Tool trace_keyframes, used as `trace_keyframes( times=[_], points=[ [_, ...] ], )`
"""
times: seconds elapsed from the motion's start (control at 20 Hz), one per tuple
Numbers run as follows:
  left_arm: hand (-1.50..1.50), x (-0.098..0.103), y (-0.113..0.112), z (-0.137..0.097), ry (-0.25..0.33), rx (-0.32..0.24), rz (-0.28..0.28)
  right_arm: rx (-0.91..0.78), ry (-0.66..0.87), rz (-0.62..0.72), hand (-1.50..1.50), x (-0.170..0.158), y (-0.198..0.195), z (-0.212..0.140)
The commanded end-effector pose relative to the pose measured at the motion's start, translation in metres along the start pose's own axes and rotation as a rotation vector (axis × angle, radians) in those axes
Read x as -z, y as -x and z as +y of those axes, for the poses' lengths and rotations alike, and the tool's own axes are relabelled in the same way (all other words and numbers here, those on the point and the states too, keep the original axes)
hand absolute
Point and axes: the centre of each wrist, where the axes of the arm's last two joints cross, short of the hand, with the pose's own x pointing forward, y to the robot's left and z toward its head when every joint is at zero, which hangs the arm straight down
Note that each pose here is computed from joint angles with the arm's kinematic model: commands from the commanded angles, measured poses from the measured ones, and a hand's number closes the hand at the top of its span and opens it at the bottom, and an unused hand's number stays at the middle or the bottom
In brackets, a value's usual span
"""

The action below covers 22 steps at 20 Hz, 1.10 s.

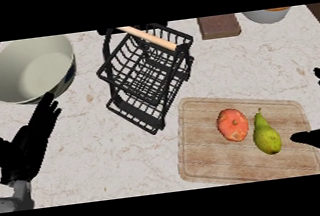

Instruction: Pick the pear from the cutting board and place it in the tiered basket

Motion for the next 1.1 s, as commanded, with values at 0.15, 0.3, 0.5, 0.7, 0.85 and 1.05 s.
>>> trace_keyframes(
  times=[0.15,0.3,0.5,0.7,0.85,1.05],
  points=[
    [0.00,-0.003,-0.013,0.005,0.022,0.011,-0.014,-0.175,-0.285,0.109,-1.50,-0.014,-0.062,-0.018],
    [0.00,0.004,0.000,0.010,0.009,-0.001,-0.002,-0.161,-0.282,0.139,-1.50,-0.005,-0.077,-0.014],
    [0.00,0.004,0.003,-0.002,0.013,0.012,-0.016,-0.150,-0.224,0.190,-1.50,0.006,-0.072,0.017],
    [0.00,0.005,-0.009,0.004,0.011,-0.002,-0.002,-0.185,-0.236,0.248,-1.50,0.003,-0.055,0.042],
    [0.00,-0.003,0.006,-0.005,0.014,0.012,-0.001,-0.198,-0.249,0.305,-1.50,0.023,-0.036,0.062],
    [0.00,-0.002,0.006,0.014,0.031,-0.015,-0.013,-0.222,-0.240,0.288,-1.50,0.019,-0.009,0.090]
  ],
)
